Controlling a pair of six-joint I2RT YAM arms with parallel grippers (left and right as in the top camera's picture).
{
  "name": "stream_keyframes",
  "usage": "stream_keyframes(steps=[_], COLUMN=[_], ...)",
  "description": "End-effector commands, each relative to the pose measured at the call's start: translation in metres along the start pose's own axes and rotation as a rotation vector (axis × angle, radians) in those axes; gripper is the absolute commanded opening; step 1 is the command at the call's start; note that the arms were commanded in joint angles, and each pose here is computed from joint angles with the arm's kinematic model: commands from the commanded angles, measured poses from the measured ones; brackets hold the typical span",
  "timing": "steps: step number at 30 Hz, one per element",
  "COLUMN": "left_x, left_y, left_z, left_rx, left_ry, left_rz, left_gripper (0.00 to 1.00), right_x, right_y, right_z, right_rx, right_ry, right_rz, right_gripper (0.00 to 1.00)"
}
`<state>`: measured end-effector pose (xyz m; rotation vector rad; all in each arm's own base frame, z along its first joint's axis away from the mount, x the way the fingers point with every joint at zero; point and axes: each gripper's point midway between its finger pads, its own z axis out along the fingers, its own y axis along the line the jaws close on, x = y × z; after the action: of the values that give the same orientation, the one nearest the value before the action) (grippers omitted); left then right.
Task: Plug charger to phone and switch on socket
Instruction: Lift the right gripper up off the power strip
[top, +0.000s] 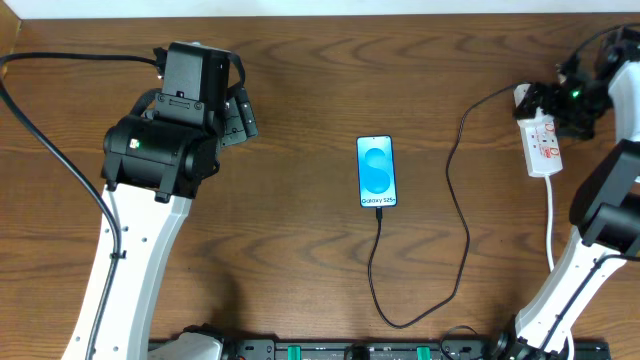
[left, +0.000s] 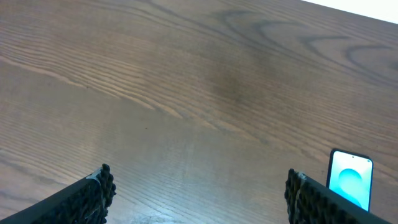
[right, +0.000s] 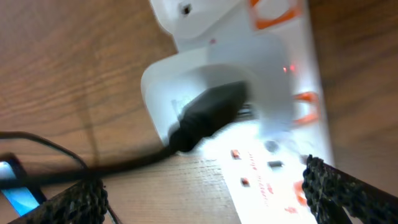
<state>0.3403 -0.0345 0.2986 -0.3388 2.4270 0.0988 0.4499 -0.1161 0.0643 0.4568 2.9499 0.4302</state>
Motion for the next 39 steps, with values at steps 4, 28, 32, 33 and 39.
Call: stream_keyframes(steps=[4, 28, 32, 33, 39], left_x=[0.000, 0.000, 0.000, 0.000, 0.000], left_y=[0.003, 0.003, 0.003, 0.003, 0.003], left_z=[0.000, 0.000, 0.000, 0.000, 0.000], left_rx=[-0.016, -0.016, -0.016, -0.016, -0.016], left_ry=[-0.004, -0.004, -0.004, -0.004, -0.004], left_rz=[0.011, 0.010, 0.010, 0.011, 0.010], left_gripper=[0.89, 0.89, 0.89, 0.89, 0.89], right_x=[-0.010, 0.058, 0.058, 0.058, 0.058], right_y=[-0.007, 0.047, 0.047, 0.047, 0.047], right_z=[-0.091, -0.228, -0.228, -0.228, -0.228], right_rx=[0.138, 0.114, 0.114, 0.114, 0.114], right_ry=[-0.163, -0.369, -0.369, -0.369, -0.369], right_rz=[0.076, 0.155, 0.155, 0.155, 0.155], right_gripper=[0.99, 0.99, 0.99, 0.99, 0.99])
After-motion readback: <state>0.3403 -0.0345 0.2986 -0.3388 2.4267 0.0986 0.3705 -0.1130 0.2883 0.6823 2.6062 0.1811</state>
